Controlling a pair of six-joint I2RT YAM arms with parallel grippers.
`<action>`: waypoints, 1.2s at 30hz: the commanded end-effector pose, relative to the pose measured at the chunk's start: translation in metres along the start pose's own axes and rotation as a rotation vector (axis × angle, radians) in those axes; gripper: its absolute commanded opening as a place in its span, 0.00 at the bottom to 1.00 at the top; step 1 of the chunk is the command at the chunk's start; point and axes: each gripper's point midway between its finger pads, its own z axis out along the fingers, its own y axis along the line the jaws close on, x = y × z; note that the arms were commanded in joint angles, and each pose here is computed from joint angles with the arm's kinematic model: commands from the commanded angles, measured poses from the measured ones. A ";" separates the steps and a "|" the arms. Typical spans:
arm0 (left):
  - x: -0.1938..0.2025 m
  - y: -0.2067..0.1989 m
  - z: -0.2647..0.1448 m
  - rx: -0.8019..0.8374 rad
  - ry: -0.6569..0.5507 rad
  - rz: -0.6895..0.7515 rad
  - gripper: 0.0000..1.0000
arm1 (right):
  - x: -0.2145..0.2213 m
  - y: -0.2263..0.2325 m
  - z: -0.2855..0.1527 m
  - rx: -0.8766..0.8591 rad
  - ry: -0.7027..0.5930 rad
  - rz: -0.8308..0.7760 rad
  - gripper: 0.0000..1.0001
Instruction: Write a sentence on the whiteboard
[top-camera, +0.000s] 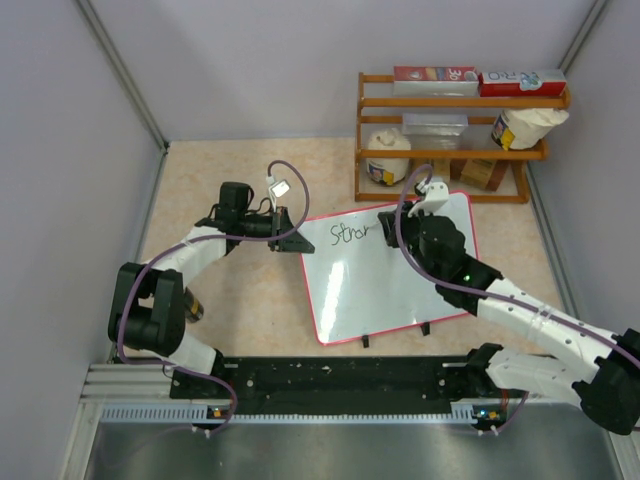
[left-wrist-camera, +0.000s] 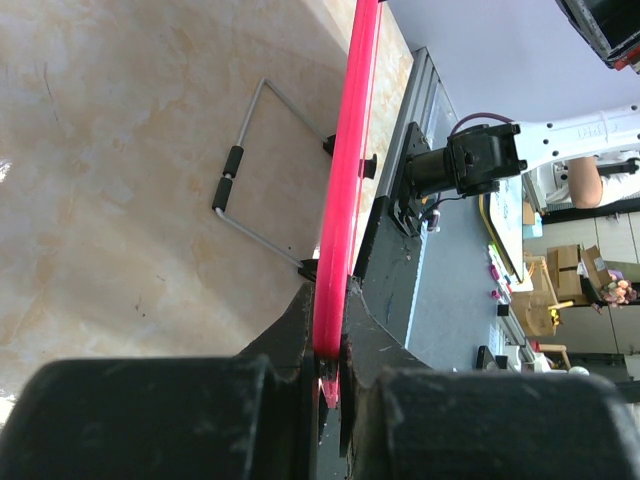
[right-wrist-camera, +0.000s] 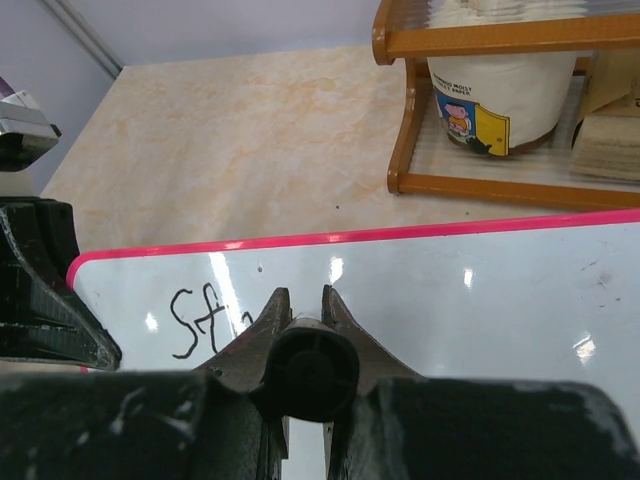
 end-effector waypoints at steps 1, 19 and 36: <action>0.015 0.024 0.009 -0.116 0.029 0.095 0.00 | -0.021 -0.008 0.005 0.052 -0.047 -0.010 0.00; 0.015 0.024 0.010 -0.113 0.031 0.095 0.00 | 0.013 -0.013 -0.005 0.025 0.045 0.015 0.00; 0.016 0.025 0.011 -0.116 0.033 0.095 0.00 | 0.007 -0.008 -0.017 -0.021 0.031 0.040 0.00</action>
